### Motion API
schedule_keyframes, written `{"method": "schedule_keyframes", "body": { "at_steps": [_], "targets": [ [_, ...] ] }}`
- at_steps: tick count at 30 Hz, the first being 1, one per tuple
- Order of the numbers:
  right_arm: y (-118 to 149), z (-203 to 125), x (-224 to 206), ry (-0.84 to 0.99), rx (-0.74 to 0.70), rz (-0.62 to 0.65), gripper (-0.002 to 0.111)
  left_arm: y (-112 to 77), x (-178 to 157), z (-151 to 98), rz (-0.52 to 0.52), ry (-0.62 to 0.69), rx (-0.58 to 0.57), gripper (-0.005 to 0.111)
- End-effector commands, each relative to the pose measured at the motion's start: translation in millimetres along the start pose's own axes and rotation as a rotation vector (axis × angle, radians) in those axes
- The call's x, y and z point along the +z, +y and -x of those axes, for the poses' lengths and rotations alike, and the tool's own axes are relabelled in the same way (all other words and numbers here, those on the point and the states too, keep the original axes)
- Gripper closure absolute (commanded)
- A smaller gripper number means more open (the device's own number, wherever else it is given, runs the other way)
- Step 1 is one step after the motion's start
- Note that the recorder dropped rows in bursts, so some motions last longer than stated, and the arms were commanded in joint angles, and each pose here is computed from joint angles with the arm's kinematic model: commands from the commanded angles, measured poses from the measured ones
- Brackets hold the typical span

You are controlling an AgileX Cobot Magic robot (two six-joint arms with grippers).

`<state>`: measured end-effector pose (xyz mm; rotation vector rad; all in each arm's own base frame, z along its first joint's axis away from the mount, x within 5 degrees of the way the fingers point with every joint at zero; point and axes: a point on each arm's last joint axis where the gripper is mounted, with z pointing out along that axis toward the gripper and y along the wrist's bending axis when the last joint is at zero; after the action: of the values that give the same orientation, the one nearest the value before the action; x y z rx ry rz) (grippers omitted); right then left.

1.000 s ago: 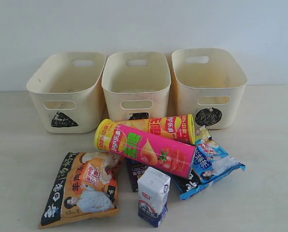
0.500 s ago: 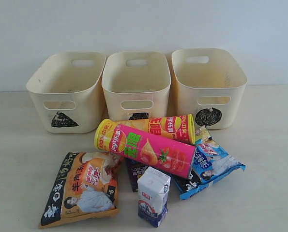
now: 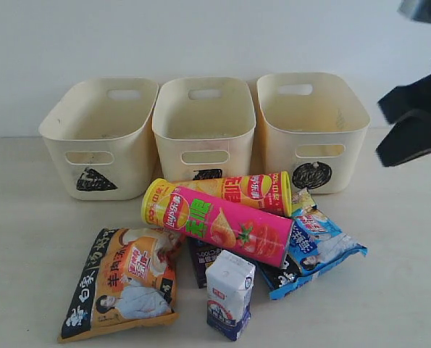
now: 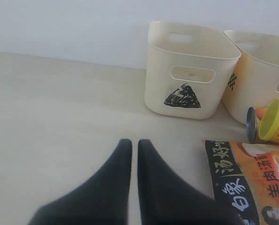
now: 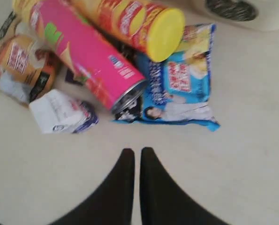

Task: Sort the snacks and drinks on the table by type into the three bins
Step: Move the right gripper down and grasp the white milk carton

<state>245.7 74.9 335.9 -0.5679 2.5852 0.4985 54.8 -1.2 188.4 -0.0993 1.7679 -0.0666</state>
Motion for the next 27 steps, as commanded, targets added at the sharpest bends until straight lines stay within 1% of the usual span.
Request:
{"method": "schedule_keyframes", "body": {
  "at_steps": [1,3,5,6,10,12,14,16,18,23,27],
  "targets": [
    [27.0,7.7,28.5,0.140,-0.107,0.064,0.108,0.5,0.1,-0.5,0.006,-0.007,0.008,0.103],
    [41.0,12.4,38.4,0.169,-0.155,0.085,0.105,0.5,0.1,-0.5,0.006,-0.007,0.008,0.103],
    [53.3,18.2,47.3,0.191,-0.192,0.093,0.096,0.5,0.1,-0.5,0.006,-0.007,0.008,0.103],
    [58.8,20.4,50.3,0.203,-0.200,0.102,0.090,0.5,0.1,-0.5,0.006,-0.007,0.008,0.103],
    [83.7,21.3,68.3,0.308,-0.252,0.119,0.056,0.5,0.1,-0.5,0.006,-0.007,0.008,0.103],
    [93.2,18.8,77.3,0.340,-0.302,0.102,0.046,0.5,0.1,-0.5,0.006,-0.007,0.008,0.103],
    [100.9,14.7,85.8,0.375,-0.357,0.053,0.037,0.5,0.1,-0.5,0.006,-0.007,0.008,0.103],
    [107.6,11.2,92.1,0.399,-0.412,0.015,0.032,0.5,0.1,-0.5,0.006,-0.007,0.008,0.103],
    [115.6,7.4,100.0,0.425,-0.449,0.004,0.031,0.5,0.1,-0.5,0.006,-0.007,0.008,0.103],
    [128.4,4.8,121.0,0.420,-0.408,-0.039,0.031,0.5,0.1,-0.5,0.006,-0.007,0.008,0.103],
    [131.1,6.6,134.9,0.391,-0.423,-0.056,0.031,0.5,0.1,-0.5,0.006,-0.007,0.008,0.103]
  ]
}}
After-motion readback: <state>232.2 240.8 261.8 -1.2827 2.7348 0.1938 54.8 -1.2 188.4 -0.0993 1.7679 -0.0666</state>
